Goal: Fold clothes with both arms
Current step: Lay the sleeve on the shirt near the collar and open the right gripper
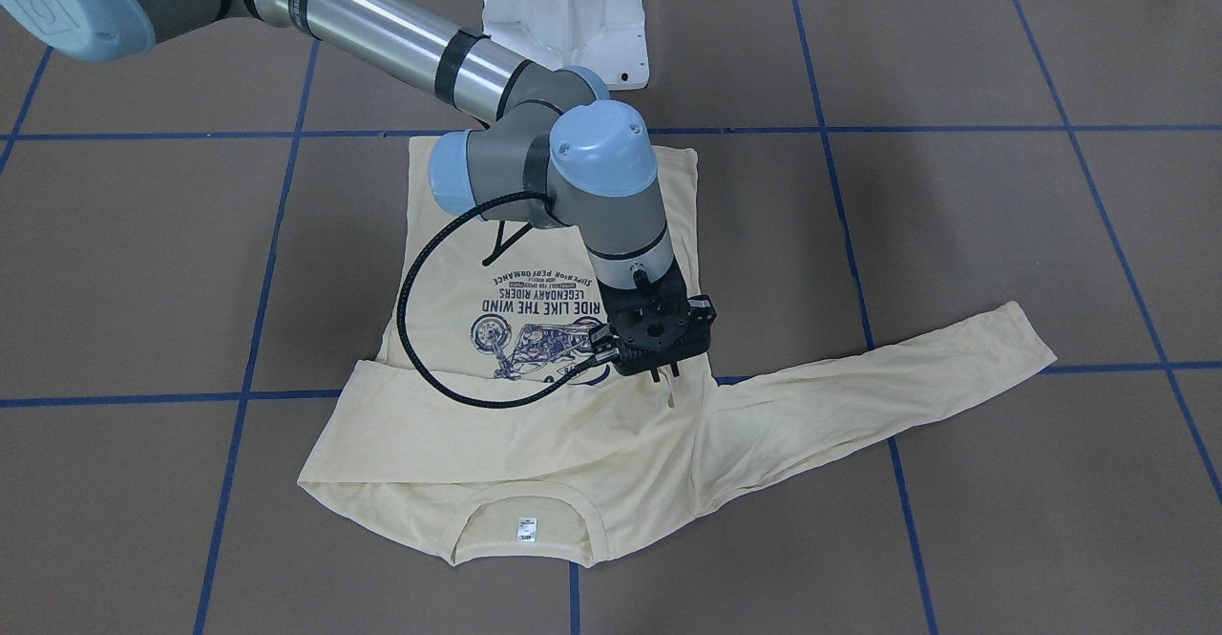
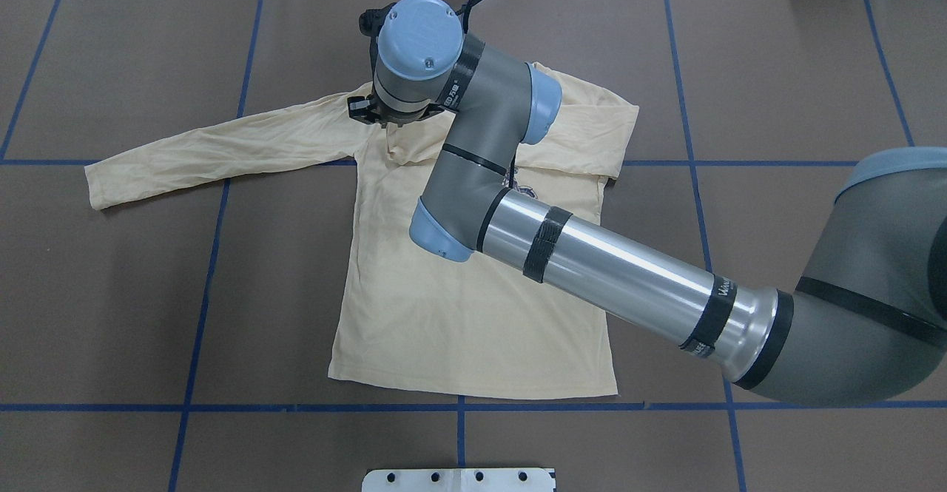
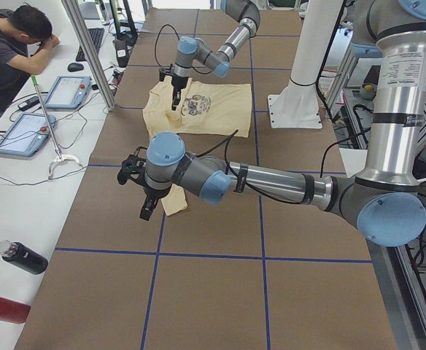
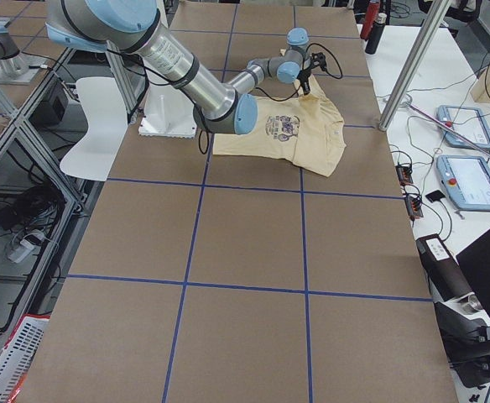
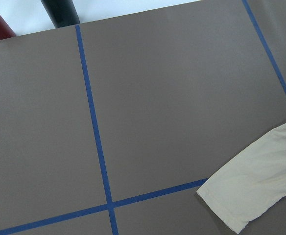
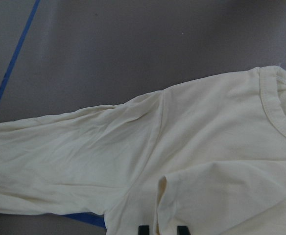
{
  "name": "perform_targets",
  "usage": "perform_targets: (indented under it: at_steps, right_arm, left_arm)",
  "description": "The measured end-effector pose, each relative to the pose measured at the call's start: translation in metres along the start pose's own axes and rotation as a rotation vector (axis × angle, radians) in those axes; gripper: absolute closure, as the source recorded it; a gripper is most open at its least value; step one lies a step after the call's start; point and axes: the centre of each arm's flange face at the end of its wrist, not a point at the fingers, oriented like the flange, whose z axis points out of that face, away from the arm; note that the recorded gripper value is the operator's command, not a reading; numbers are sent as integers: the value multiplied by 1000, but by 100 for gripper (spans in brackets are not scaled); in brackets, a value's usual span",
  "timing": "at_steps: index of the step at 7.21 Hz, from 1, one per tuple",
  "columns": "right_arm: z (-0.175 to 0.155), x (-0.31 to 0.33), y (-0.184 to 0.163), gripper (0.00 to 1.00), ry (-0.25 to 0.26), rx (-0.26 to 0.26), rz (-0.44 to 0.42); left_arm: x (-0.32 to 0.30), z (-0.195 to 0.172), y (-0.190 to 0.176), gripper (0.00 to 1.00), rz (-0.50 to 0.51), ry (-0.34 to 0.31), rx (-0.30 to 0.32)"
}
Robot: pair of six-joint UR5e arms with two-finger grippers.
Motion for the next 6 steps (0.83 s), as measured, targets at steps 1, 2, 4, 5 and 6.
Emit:
perform_targets:
  at_steps: [1, 2, 4, 5, 6]
  right_arm:
    - [-1, -11, -1, 1, -6, 20, 32]
    - [-1, -14, -3, 1, -5, 29, 49]
    - [-4, -14, -6, 0, -10, 37, 125]
    - [-10, -11, -9, 0, -11, 34, 155]
    - [-17, -8, -11, 0, 7, 18, 168]
  left_arm:
    - [0, 0, 0, 0, 0, 0, 0]
    - [0, 0, -1, 0, 1, 1, 1]
    - [9, -1, -7, 0, -62, 4, 16]
    - [26, 7, -12, 0, -95, 6, 27]
    - [48, 26, -15, 0, -124, -9, 31]
